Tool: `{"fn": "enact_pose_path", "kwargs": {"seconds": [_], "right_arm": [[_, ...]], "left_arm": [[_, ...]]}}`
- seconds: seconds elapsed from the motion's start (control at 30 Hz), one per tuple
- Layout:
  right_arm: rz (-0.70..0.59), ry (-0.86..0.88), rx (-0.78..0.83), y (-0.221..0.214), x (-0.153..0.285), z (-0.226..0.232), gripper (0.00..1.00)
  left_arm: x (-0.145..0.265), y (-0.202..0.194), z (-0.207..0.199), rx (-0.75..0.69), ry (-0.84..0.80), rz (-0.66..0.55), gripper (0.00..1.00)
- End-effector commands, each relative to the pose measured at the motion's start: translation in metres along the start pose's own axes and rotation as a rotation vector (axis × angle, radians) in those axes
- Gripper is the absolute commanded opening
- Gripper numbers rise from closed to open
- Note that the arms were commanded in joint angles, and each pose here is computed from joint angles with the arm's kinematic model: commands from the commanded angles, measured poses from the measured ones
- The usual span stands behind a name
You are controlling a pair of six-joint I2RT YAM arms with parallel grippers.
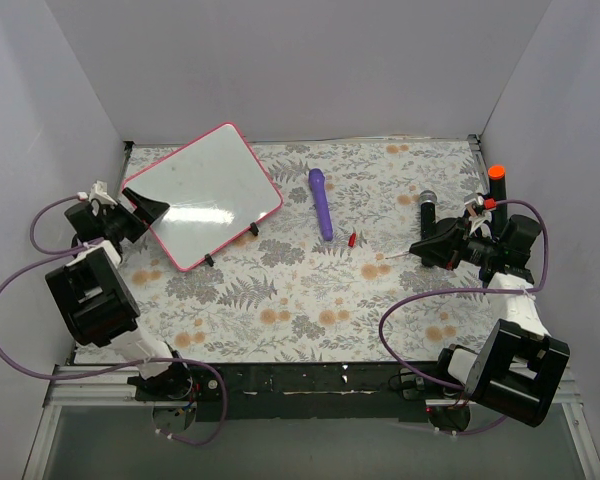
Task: Write a sentence on the whiteboard
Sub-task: Move the whiteboard stand to the center of the board, then pick up the whiteboard from the whiteboard stand.
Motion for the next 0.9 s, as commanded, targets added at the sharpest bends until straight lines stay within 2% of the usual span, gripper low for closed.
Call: {"fn": "enact_pose_path", "kwargs": {"seconds": [0.0, 0.07, 0.2, 0.23, 0.37, 0.43, 0.47, 0.53, 0.57, 0.67, 0.7, 0.73, 0.87], "right_arm": [[0.006, 0.073, 0.073, 0.013, 0.0, 0.012, 0.01], [0.007, 0.076, 0.073, 0.013, -0.001, 0.012, 0.01], [0.007, 0.079, 0.068, 0.012, -0.001, 0.012, 0.01], [0.007, 0.079, 0.067, 0.013, -0.001, 0.011, 0.01], [0.007, 0.079, 0.062, 0.012, -0.001, 0.011, 0.01], [0.008, 0.081, 0.058, 0.011, -0.001, 0.01, 0.01], [0.008, 0.081, 0.061, 0.011, -0.001, 0.01, 0.01], [0.008, 0.081, 0.056, 0.011, -0.001, 0.009, 0.01], [0.009, 0.082, 0.055, 0.011, -0.002, 0.01, 0.01], [0.009, 0.082, 0.053, 0.011, -0.002, 0.009, 0.01], [0.009, 0.082, 0.053, 0.011, -0.002, 0.009, 0.01], [0.009, 0.083, 0.053, 0.01, -0.002, 0.009, 0.01], [0.009, 0.083, 0.055, 0.011, -0.002, 0.009, 0.01]], "left_arm": [[-0.006, 0.014, -0.012, -0.054, -0.118, 0.022, 0.98], [-0.008, 0.015, -0.014, -0.061, -0.157, 0.036, 0.98], [-0.015, 0.019, -0.013, -0.076, -0.209, 0.059, 0.9], [-0.019, 0.02, -0.012, -0.08, -0.223, 0.062, 0.84], [-0.02, 0.018, -0.013, -0.073, -0.264, 0.067, 0.72], [-0.019, 0.017, -0.015, -0.072, -0.278, 0.061, 0.65], [-0.019, 0.016, -0.016, -0.073, -0.284, 0.061, 0.56], [-0.018, 0.017, -0.017, -0.074, -0.287, 0.053, 0.5], [-0.017, 0.018, -0.018, -0.076, -0.287, 0.049, 0.38], [-0.015, 0.021, -0.022, -0.083, -0.286, 0.042, 0.18], [-0.014, 0.021, -0.024, -0.084, -0.288, 0.041, 0.07], [-0.013, 0.023, -0.026, -0.091, -0.291, 0.032, 0.0], [-0.007, 0.025, -0.037, -0.082, -0.321, 0.015, 0.0]]}}
Point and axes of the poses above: each gripper's point midway between its finger pads, its own x axis back along the fingers, its own z axis along the line the jaws close on, y = z × x, the point moved 3 cm from there along x, back along the fingers, and after that the axes turned 2 degrees about -x, right-handed, at the moved point
